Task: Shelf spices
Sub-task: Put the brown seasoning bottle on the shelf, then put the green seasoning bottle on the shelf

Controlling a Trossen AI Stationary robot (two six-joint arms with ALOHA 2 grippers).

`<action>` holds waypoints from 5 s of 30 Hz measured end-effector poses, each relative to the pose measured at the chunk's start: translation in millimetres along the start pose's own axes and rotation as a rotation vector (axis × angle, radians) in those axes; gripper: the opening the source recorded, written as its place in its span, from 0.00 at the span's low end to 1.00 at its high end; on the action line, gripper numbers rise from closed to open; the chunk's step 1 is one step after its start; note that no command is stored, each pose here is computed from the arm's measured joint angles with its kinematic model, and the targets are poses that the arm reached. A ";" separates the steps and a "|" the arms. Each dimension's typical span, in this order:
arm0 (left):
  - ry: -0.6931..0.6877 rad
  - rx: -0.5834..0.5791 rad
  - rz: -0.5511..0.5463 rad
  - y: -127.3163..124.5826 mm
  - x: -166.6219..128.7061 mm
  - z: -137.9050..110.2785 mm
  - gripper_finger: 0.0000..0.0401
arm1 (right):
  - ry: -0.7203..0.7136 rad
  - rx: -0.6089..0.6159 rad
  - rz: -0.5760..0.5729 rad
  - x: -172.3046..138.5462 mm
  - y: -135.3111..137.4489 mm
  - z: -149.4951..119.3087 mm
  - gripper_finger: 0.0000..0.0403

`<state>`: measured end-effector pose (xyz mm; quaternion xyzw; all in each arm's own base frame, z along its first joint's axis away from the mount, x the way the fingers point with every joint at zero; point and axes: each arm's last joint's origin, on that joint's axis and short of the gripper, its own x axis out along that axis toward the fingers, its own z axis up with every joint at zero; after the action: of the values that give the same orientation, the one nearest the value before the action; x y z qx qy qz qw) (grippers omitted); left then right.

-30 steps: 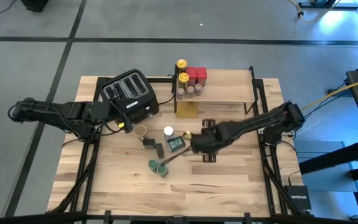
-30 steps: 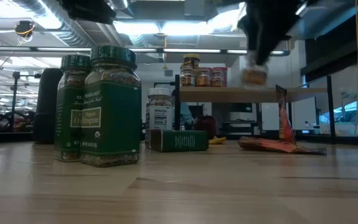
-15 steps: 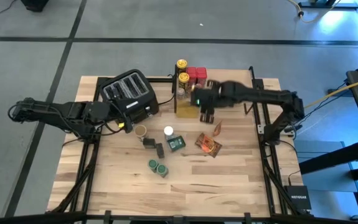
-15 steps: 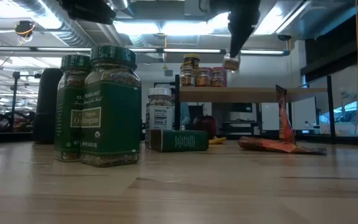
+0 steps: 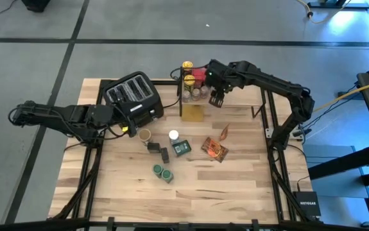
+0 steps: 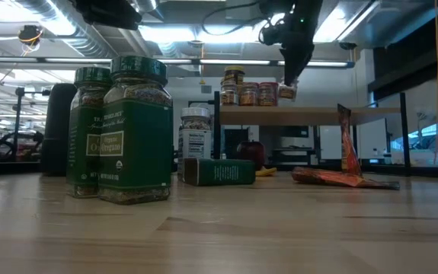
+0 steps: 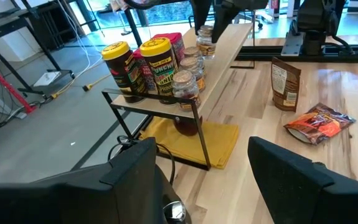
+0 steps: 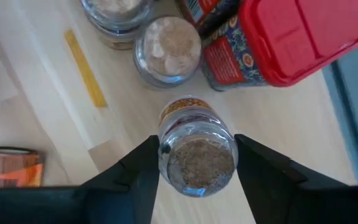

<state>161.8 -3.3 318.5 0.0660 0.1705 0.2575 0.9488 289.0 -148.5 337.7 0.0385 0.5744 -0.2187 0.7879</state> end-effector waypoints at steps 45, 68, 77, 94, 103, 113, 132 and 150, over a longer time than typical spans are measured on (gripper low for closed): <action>0.015 -0.015 0.000 -0.1 0.2 -1.8 0.62 | -0.459 0.134 -0.203 13.9 -93.1 4.8 0.57; 0.014 -0.019 -0.002 -0.3 0.1 -1.7 0.62 | -0.483 0.001 -0.146 -63.2 -28.0 -7.7 0.57; -0.014 -0.066 -0.007 -0.6 0.3 1.6 0.62 | -0.283 -0.175 0.087 -79.0 84.9 -42.2 0.57; 0.007 -0.006 -0.006 -7.1 8.5 0.4 0.62 | -0.327 -0.309 0.215 -32.5 179.3 -77.8 0.57; 0.024 0.006 -0.006 -10.1 12.4 -1.1 0.62 | -0.595 -0.224 0.227 -20.8 193.4 -57.1 0.57; 0.026 -0.003 -0.006 -10.1 12.4 -1.3 0.62 | -0.452 -0.380 0.244 38.9 226.9 -48.7 0.71; 0.026 -0.005 -0.006 -10.1 12.3 -1.3 0.62 | -0.573 -0.570 0.569 64.2 281.5 -36.1 0.87; 0.025 -0.006 -0.006 -10.0 12.3 -1.1 0.62 | -0.805 -0.518 0.617 104.3 327.9 -28.4 0.87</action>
<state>176.0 -5.6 311.8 0.0596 0.1819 0.2561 0.9475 416.7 124.6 169.4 -0.0765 0.2258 0.1723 0.9558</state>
